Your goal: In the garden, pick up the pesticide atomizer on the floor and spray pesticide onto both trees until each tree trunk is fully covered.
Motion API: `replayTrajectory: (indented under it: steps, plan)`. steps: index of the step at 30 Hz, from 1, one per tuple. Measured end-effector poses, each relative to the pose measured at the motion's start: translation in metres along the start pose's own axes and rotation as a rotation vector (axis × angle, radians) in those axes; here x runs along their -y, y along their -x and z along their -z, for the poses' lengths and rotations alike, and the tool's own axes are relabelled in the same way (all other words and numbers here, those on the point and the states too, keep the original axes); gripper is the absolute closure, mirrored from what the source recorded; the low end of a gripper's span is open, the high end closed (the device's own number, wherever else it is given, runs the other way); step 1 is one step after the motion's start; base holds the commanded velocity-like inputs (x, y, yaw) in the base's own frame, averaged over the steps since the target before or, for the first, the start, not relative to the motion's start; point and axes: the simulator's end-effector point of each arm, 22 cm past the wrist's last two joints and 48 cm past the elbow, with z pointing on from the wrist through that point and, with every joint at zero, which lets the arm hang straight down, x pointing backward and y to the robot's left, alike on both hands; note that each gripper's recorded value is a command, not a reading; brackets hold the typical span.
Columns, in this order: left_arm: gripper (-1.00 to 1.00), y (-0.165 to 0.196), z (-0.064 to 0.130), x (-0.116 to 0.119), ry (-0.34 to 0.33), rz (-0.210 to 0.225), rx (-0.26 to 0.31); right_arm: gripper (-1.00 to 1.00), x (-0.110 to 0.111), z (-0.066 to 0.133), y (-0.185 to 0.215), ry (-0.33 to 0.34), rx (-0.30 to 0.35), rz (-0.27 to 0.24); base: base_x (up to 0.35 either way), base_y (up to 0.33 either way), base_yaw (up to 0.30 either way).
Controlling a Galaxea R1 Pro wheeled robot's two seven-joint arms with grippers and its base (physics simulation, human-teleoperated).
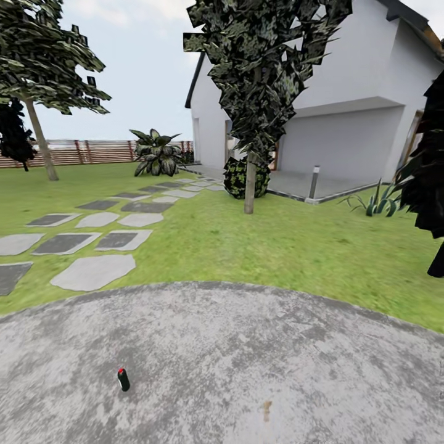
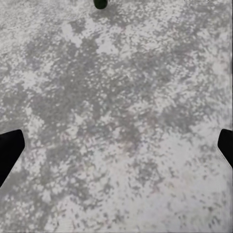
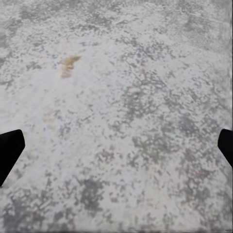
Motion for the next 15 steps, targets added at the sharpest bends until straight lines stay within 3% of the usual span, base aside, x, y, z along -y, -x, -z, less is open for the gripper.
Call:
replayTrajectory:
  steps: [6,15]
  plan:
    - [-1.0,0.0001,0.0,-0.0012,0.002,0.0,0.0,-1.0,0.0,0.0,0.0,0.0,0.0,0.0,0.0,0.0,-0.236]
    - [-1.0,0.0001,0.0,-0.0013,0.002,0.0,0.0,-1.0,0.0002,-0.0001,0.0,-0.001,0.0,0.0,0.0,0.0,-0.021]
